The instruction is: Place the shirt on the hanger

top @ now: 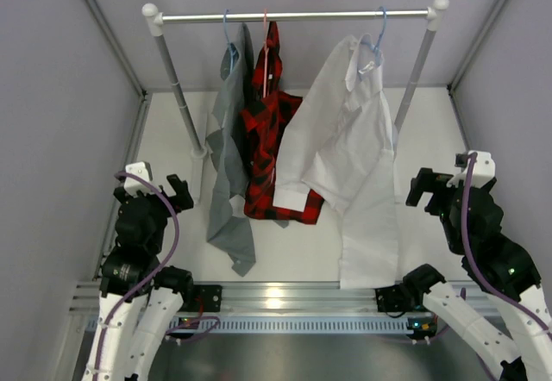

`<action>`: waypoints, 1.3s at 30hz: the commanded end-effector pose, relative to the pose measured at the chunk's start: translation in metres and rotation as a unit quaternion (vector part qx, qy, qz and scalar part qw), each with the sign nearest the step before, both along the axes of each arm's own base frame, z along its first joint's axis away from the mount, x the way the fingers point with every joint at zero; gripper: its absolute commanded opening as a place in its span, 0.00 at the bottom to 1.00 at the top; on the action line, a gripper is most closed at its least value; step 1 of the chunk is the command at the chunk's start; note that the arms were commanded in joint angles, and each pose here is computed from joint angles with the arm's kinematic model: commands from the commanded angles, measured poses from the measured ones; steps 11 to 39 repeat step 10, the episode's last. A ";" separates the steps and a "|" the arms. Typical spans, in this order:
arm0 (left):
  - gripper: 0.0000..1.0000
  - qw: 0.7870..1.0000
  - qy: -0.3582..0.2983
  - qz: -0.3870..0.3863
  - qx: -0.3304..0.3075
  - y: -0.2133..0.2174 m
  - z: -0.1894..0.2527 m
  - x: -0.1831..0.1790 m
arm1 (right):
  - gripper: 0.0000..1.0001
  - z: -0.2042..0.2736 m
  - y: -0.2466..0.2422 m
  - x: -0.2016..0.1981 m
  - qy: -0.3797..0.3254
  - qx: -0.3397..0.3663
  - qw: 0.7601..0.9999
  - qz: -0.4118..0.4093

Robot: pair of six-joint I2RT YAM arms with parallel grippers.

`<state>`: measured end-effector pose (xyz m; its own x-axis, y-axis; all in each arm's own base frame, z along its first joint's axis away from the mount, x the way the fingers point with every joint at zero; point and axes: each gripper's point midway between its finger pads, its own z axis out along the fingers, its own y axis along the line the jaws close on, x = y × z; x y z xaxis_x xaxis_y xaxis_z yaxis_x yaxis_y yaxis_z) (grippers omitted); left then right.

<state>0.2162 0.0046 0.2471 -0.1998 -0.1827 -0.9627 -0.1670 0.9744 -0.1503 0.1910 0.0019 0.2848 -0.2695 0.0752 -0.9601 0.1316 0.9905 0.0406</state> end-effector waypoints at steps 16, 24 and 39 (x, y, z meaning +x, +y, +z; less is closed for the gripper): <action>0.98 0.999 -0.036 -0.008 0.002 -0.002 0.016 -0.001 | 1.00 0.001 0.007 0.005 0.001 -0.002 1.000 0.017; 0.98 0.999 -0.036 -0.008 0.002 -0.002 0.016 -0.001 | 1.00 0.001 0.007 0.005 0.001 -0.002 1.000 0.017; 0.98 0.999 -0.036 -0.008 0.002 -0.002 0.016 -0.001 | 1.00 0.001 0.007 0.005 0.001 -0.002 1.000 0.017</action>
